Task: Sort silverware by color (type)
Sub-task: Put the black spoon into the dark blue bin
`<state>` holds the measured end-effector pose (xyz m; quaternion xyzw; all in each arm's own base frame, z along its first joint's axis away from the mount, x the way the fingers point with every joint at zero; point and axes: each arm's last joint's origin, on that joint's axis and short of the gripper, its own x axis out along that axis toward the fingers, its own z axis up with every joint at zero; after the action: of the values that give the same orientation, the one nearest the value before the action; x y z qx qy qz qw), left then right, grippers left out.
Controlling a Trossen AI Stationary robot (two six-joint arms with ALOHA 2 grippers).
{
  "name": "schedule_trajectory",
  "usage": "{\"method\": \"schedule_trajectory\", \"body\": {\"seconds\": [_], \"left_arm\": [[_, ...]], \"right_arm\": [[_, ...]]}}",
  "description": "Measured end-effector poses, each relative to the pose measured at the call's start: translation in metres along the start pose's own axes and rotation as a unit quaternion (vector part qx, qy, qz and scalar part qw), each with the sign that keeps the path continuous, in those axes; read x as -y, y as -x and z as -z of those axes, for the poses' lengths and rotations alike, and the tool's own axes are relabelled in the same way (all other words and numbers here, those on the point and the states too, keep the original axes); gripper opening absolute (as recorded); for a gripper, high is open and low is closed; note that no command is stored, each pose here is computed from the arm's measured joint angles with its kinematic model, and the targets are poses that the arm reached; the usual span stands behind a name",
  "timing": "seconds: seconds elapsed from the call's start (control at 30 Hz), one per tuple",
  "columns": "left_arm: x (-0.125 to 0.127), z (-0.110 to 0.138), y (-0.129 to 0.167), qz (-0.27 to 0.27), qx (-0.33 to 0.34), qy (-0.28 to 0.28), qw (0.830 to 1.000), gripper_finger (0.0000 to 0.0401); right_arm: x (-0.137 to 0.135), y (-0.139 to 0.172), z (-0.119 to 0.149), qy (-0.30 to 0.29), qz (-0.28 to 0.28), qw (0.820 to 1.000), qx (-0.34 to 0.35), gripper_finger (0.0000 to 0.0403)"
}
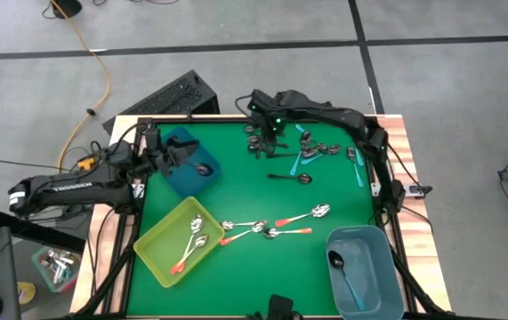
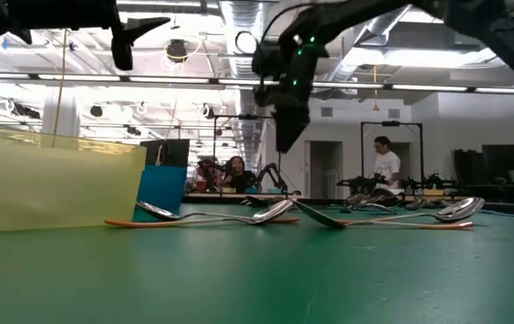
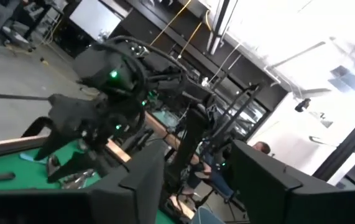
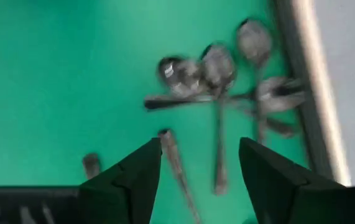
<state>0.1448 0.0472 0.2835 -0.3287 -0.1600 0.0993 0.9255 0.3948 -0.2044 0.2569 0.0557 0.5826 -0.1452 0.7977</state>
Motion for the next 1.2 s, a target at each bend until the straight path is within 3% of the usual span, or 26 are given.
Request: {"method": "schedule_trajectory", "body": {"seconds": [0.17, 0.37, 0.6, 0.97, 1.2], "left_arm": [[-0.007, -0.006, 0.000, 0.007, -0.009, 0.015, 1.000, 0.0200], [-0.015, -0.011, 0.001, 0.027, -0.037, 0.028, 0.999, 0.0201], [-0.024, -0.008, -0.005, 0.003, -0.047, 0.036, 0.998, 0.0201], [-0.035, -0.005, -0.013, -0.062, -0.018, 0.055, 0.996, 0.0201], [-0.034, -0.007, -0.012, -0.067, 0.002, 0.054, 0.996, 0.0201]], "right_arm": [[0.005, -0.030, -0.001, 0.004, -0.011, 1.000, -0.017, 0.0215], [0.011, -0.051, 0.002, 0.002, -0.018, 0.999, -0.039, 0.0210], [0.018, -0.070, 0.003, 0.019, -0.020, 0.999, -0.044, 0.0210], [0.036, -0.080, 0.011, 0.038, -0.013, 0.998, -0.049, 0.0210], [0.050, -0.080, 0.014, 0.036, -0.008, 0.998, -0.046, 0.0210]]}}
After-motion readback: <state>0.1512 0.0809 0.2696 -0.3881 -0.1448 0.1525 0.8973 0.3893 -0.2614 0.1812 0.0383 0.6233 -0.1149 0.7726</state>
